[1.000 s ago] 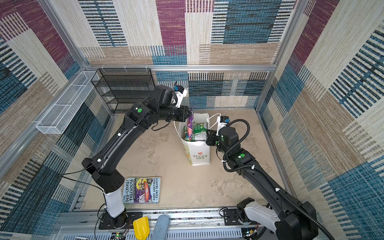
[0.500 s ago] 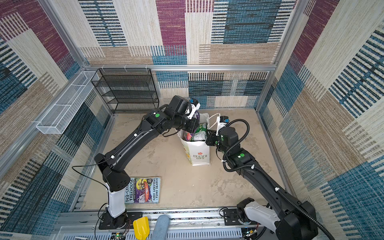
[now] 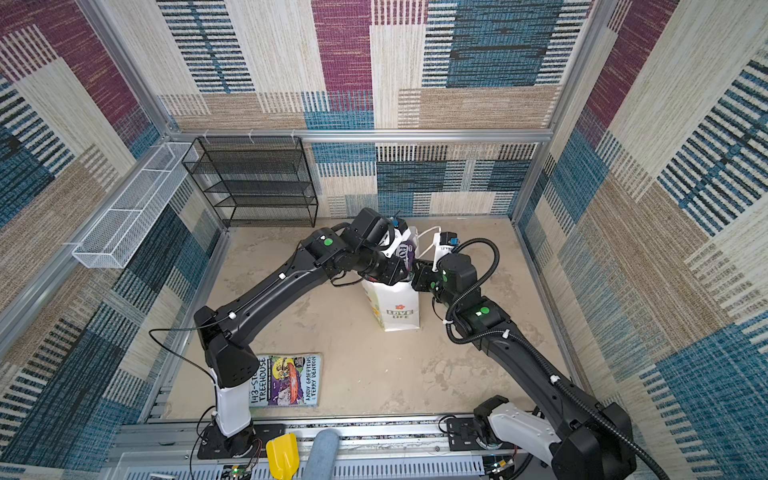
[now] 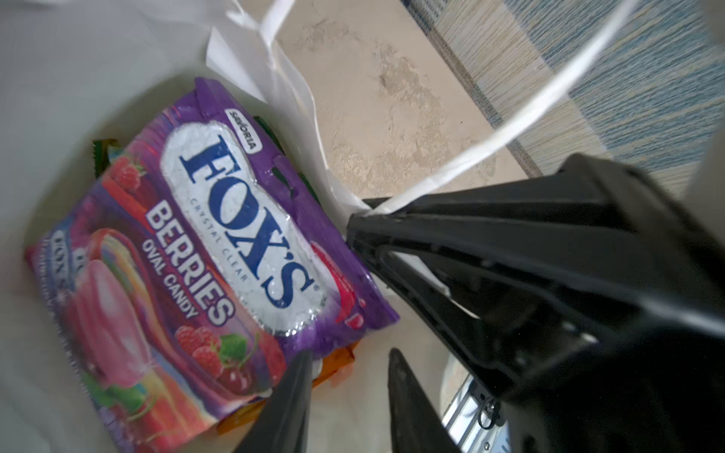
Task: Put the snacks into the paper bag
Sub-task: 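Lower the purple Fox's packet into the bag with the left gripper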
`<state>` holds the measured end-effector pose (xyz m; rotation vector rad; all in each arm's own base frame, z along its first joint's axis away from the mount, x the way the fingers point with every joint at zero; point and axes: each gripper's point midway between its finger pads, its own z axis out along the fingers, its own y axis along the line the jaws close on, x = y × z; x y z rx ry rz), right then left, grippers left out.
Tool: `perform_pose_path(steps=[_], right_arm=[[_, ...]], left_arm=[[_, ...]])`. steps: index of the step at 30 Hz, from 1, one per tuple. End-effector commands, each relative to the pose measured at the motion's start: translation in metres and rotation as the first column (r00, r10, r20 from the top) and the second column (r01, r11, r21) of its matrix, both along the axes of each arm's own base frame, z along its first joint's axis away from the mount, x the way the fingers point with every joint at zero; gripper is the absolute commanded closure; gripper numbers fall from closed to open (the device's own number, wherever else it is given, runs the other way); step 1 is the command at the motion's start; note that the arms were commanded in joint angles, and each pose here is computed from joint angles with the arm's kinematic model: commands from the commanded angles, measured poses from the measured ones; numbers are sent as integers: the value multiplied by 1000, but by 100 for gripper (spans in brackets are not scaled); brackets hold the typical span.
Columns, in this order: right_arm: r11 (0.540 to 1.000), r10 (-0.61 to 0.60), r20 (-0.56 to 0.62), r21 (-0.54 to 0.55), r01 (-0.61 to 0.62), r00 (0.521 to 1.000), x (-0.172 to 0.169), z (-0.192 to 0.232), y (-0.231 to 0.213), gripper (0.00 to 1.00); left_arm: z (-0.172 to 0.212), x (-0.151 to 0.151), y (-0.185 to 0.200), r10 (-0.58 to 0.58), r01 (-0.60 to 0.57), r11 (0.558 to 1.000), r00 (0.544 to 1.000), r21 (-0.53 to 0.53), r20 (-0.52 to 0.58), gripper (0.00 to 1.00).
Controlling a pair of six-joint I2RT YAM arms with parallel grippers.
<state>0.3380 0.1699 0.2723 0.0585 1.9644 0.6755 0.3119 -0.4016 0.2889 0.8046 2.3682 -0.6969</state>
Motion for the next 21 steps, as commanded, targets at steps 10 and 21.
perform_pose_path(steps=[10, 21], right_arm=[[1000, -5, 20, 5, 5, 1000, 0, 5, -1, 88], [1000, -10, 25, 6, 10, 1000, 0, 7, -2, 88]], left_arm=[[12, 33, 9, 141, -145, 989, 984, 35, 107, 66], [-60, 58, -9, 145, -144, 976, 989, 162, 7, 70]])
